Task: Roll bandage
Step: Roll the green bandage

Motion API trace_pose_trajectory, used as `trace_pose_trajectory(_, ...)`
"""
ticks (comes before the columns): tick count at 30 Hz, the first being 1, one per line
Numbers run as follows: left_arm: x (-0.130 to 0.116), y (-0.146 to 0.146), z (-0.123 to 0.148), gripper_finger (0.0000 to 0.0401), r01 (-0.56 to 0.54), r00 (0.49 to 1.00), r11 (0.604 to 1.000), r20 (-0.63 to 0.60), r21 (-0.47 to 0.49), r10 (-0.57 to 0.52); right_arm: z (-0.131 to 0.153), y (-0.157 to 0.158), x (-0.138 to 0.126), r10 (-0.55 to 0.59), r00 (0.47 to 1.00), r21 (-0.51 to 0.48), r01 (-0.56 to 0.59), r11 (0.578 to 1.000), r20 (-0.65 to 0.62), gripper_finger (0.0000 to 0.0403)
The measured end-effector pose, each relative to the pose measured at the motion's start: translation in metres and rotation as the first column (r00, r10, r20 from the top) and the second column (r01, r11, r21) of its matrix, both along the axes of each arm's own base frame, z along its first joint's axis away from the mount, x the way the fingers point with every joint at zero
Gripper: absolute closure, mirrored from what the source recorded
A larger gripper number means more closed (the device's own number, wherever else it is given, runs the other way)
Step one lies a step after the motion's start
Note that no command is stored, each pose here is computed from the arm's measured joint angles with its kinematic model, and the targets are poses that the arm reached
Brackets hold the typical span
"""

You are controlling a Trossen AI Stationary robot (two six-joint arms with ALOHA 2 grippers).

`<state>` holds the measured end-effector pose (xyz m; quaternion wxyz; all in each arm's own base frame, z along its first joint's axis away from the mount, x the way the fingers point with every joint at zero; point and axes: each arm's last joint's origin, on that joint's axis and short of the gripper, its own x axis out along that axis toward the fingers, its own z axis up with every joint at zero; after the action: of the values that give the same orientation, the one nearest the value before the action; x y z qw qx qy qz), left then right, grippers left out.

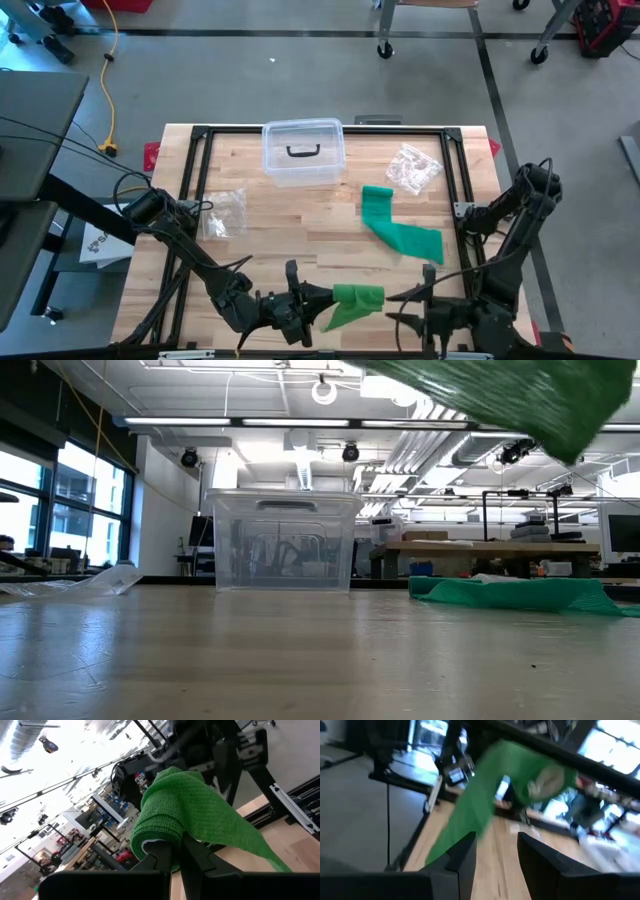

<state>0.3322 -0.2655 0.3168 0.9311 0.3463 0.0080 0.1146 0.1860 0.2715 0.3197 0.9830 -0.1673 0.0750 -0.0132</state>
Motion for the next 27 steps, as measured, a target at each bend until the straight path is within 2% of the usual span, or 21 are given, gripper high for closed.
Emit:
trace_pose_trajectory(5, -0.001, -0.001, -0.001, 0.0389, 0.003, 1.0, 1.0, -0.006, 0.007, -0.003, 0.015, -0.003, -0.001, -0.06, 0.995, -0.047, 0.064, 0.997, 0.074, 0.0269)
trace_pose_trajectory(7, -0.001, -0.001, -0.001, 0.0389, 0.003, 1.0, 1.0, -0.006, 0.007, -0.003, 0.02, -0.005, -0.004, -0.049, 0.995, -0.046, 0.053, 0.998, 0.083, 0.0269)
trace_pose_trajectory(12, -0.001, -0.001, -0.001, 0.0389, 0.004, 1.0, 1.0, -0.005, 0.006, -0.004, 0.023, -0.005, -0.001, 0.107, 0.992, 0.01, -0.108, 0.994, 0.071, 0.0269)
trace_pose_trajectory(17, -0.001, -0.001, -0.001, 0.0389, -0.004, 1.0, 1.0, -0.006, 0.003, 0.004, 0.023, -0.017, 0.017, 0.033, 0.996, 0.138, -0.044, 0.989, 0.077, 0.0269)
trace_pose_trajectory(24, -0.001, -0.001, -0.001, 0.0389, -0.005, 1.0, 1.0, -0.005, -0.001, 0.005, 0.023, -0.02, 0.022, 0.047, 0.996, 0.153, -0.058, 0.987, 0.075, 0.0269)
trace_pose_trajectory(27, -0.001, -0.002, -0.001, 0.0389, 0.008, 1.0, 1.0, -0.004, 0.0, -0.008, 0.023, -0.017, 0.021, 0.108, 0.991, 0.162, -0.119, 0.979, 0.074, 0.0269)
